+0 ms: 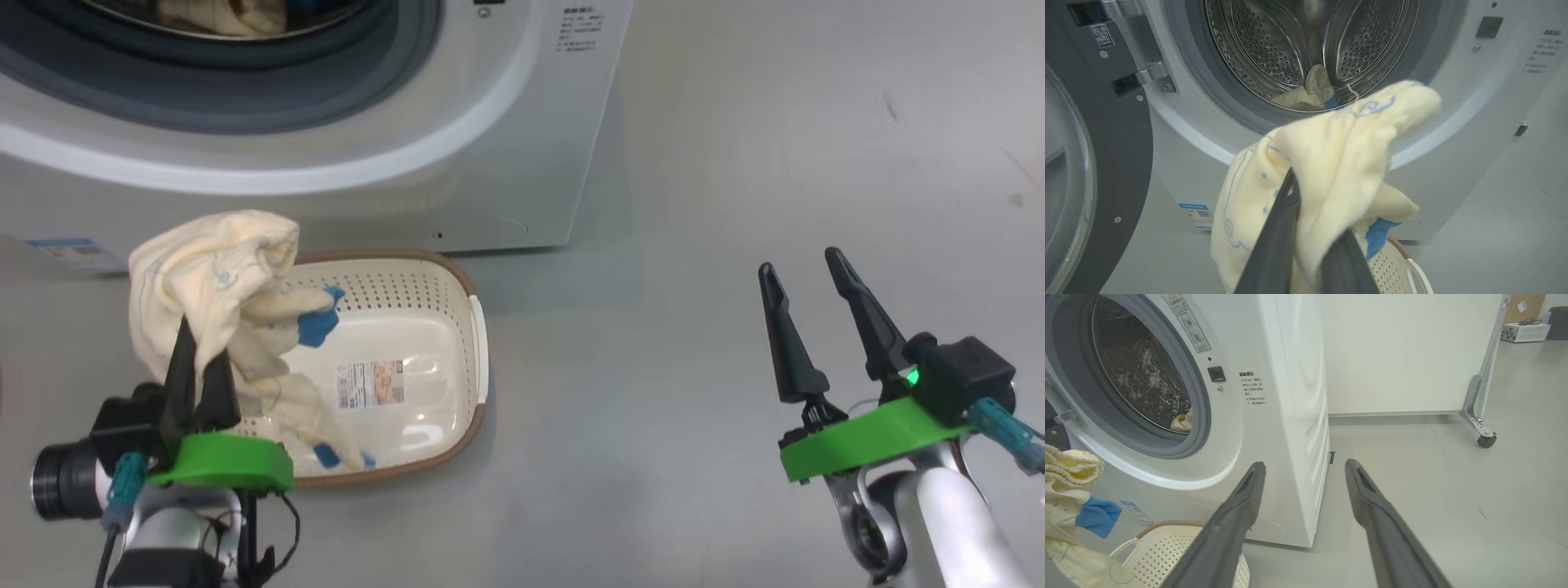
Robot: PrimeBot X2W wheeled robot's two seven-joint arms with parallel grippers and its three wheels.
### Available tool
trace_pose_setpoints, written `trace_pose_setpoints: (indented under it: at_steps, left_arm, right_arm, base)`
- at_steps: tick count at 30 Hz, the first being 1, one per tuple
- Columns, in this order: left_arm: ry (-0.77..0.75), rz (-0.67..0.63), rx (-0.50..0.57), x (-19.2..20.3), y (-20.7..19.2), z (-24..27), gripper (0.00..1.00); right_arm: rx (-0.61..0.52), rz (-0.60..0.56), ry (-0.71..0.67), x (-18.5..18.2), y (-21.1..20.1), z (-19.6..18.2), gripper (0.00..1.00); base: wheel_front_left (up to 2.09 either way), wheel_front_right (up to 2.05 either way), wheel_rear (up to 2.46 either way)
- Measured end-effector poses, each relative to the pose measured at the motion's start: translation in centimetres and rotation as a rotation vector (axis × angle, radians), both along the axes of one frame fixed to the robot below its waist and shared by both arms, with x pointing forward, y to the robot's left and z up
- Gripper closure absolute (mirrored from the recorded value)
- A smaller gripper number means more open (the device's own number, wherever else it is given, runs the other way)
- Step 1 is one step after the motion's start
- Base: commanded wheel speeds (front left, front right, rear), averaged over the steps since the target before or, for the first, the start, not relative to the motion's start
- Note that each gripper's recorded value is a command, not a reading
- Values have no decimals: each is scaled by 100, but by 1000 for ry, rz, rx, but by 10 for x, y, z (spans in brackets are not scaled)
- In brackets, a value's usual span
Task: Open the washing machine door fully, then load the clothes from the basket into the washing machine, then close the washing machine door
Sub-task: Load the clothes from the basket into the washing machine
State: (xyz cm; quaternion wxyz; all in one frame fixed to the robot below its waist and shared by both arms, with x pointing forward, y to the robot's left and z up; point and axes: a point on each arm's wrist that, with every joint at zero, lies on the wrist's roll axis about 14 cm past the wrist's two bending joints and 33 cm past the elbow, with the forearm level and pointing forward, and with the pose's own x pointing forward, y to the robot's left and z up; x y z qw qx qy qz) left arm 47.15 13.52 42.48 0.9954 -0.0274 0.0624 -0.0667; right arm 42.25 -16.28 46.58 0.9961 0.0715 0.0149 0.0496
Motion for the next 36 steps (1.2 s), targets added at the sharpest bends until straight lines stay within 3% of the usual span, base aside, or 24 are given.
trace_pose_setpoints:
  at_steps: [14, 36]
  left_arm:
    - [-128, -1, -4, -63, -1, 69, 100]
    - [-127, 36, 8, -94, 8, 79, 100]
  right_arm:
    - [8, -6, -57, -57, 0, 38, 0]
    - [12, 31, -87, -73, 12, 57, 0]
  base:
    - [0, 0, 0]
    - [0, 0, 0]
